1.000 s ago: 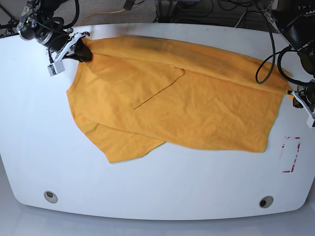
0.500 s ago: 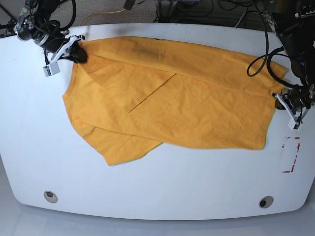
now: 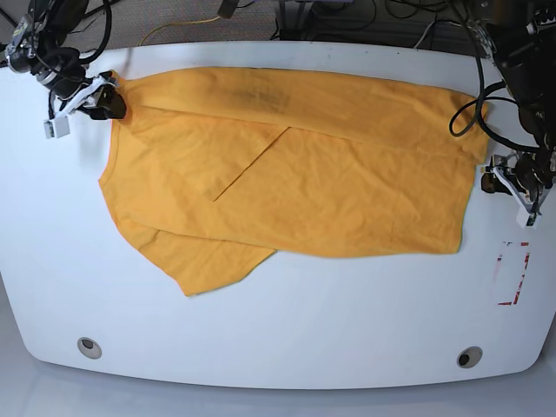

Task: Fold the T-shirt properly
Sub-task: 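Drag the held shirt edge with both grippers to straighten it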

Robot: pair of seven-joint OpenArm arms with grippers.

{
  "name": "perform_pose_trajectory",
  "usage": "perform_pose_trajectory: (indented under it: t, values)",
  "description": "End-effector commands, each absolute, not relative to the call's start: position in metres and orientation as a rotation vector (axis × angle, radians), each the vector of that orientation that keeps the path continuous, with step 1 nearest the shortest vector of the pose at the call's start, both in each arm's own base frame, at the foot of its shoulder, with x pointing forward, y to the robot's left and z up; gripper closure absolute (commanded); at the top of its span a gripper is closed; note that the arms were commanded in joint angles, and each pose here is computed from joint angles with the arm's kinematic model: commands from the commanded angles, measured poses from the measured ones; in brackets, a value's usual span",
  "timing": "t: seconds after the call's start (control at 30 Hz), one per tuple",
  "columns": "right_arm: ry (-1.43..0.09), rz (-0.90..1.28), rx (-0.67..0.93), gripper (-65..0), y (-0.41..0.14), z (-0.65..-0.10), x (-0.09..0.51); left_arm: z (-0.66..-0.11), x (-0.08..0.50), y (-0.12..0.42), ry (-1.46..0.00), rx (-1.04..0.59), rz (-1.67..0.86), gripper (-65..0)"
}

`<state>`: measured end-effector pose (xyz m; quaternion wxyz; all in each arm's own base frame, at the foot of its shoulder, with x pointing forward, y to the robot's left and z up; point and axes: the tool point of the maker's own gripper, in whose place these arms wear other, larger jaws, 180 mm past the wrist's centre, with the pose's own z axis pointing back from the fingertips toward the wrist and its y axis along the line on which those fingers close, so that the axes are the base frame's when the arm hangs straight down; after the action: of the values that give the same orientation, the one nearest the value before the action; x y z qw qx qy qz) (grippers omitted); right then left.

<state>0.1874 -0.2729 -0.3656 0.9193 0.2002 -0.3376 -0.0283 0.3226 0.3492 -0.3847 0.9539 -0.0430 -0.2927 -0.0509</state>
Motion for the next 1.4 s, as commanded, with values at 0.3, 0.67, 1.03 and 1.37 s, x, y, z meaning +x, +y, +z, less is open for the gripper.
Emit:
perform_pose_trajectory:
  t: [0.3, 0.67, 1.03, 1.37]
  values:
    - [-0.714, -0.07, 0.361, -45.2, -0.289, -0.354, 0.17, -0.354, 0.289, 0.333, -0.607, 0.031, -0.267, -35.7]
    - [-0.619, -0.049, 0.383, -41.4, -0.275, -0.372, 0.148, -0.391, 0.249, 0.307, -0.526, -0.032, -0.258, -35.1]
    - [-0.496, 0.034, 0.287, -38.2, -0.275, -0.395, 0.142, -0.43, 0.232, 0.322, -0.469, -0.041, -0.191, -35.1]
    - [-0.438, 0.145, 0.24, -34.9, -0.286, -0.391, 0.143, -0.443, 0.207, 0.329, -0.4, -0.017, -0.192, -35.1]
